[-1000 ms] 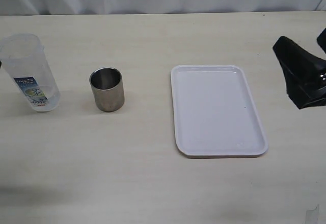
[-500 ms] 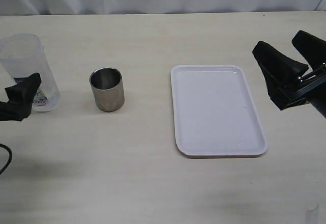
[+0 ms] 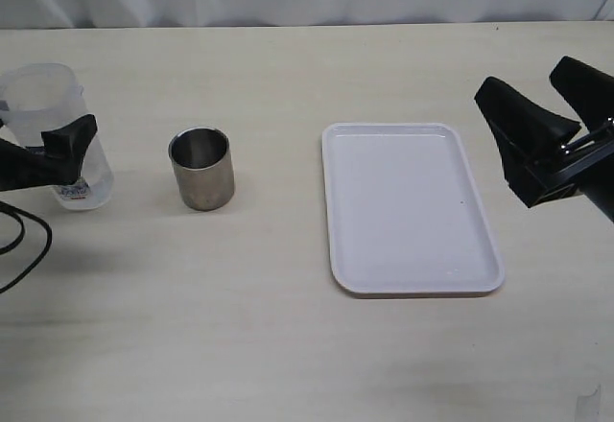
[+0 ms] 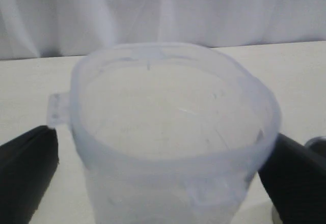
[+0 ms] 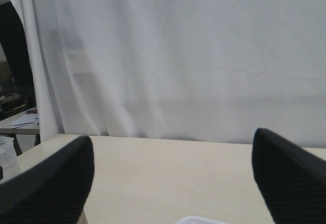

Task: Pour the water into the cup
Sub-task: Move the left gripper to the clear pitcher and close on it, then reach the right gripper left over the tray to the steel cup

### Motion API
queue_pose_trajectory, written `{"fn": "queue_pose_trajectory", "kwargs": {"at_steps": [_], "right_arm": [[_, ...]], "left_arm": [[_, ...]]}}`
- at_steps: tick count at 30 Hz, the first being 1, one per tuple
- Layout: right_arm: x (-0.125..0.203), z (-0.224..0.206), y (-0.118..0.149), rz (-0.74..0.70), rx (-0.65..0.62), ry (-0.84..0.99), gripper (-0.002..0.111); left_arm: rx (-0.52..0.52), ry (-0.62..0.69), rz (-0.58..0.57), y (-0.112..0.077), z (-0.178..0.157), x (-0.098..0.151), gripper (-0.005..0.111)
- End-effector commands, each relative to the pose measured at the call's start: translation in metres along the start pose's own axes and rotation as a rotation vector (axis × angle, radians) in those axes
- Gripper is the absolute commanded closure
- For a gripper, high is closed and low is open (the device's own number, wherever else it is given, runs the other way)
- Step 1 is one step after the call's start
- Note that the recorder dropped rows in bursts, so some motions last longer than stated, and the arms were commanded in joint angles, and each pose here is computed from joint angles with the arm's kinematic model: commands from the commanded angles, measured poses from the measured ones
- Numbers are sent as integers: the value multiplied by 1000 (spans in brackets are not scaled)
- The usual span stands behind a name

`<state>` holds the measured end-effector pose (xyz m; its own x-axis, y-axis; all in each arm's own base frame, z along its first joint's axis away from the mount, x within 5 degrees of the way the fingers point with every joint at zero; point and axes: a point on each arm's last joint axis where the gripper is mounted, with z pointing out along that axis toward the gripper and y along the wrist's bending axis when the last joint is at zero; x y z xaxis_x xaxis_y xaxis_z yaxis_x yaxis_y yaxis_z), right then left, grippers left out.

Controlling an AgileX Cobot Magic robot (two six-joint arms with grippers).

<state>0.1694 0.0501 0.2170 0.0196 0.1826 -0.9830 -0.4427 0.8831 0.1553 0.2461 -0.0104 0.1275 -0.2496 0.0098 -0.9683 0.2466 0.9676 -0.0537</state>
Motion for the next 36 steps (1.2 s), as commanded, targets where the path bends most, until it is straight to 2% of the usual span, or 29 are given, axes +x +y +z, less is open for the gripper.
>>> {"fn": "queue_pose_trajectory", "kwargs": {"at_steps": [1, 9, 17, 36], "right_arm": [[0, 1, 0, -22, -3, 5, 30], [0, 1, 0, -22, -3, 5, 30], [0, 1, 0, -22, -3, 5, 30], [3, 2, 2, -43, -34, 24, 30]], "left_arm": [[7, -12, 18, 1, 9, -5, 2], [18, -11, -18, 2, 17, 11, 2], [21, 51, -52, 6, 30, 30, 2], [38, 26, -36, 8, 39, 26, 2]]}}
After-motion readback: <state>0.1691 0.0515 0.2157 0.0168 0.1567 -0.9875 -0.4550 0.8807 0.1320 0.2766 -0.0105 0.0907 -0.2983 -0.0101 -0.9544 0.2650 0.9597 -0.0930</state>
